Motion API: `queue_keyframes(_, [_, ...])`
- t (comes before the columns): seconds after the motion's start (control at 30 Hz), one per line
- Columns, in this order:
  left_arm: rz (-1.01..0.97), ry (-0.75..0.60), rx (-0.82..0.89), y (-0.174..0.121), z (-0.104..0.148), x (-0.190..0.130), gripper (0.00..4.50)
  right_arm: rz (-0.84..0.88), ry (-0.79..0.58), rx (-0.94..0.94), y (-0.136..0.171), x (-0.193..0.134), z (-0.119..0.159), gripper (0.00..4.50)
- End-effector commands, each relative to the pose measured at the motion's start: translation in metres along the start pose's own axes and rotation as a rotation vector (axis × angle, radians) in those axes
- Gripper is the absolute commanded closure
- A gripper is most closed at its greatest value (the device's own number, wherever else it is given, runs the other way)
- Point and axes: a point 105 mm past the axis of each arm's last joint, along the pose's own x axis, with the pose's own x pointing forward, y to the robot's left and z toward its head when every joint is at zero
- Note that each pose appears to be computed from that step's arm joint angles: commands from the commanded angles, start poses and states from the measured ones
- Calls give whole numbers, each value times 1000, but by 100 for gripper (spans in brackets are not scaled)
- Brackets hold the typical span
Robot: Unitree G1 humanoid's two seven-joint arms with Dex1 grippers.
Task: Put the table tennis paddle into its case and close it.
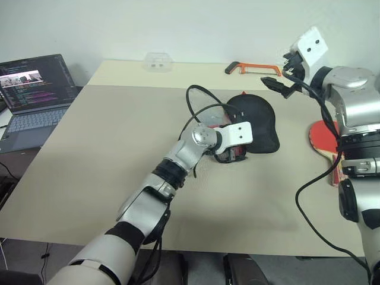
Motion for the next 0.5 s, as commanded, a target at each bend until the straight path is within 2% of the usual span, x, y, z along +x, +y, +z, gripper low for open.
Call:
queue_keyframes(0.03, [16,-128,21,13,34,-28,4,-136,5,172,-31,-26,-5,0])
queue_keyframes(0.1, [-10,-194,16,13,44,-50,4,-233,137,292,-44,-38,-34,0])
queue_keyframes(0.23, [-100,-290,29,0,50,-95,4,-319,285,414,-44,-69,-75,0])
queue_keyframes(0.33, [-139,-316,5,-7,38,-128,4,-385,442,486,-41,-101,-111,0])
queue_keyframes(0.43, [-118,-317,-107,0,16,-164,4,-442,541,511,-39,-129,-136,0])
queue_keyframes(0.5, [-105,-325,-142,2,10,-176,4,-459,571,527,-37,-138,-146,0])
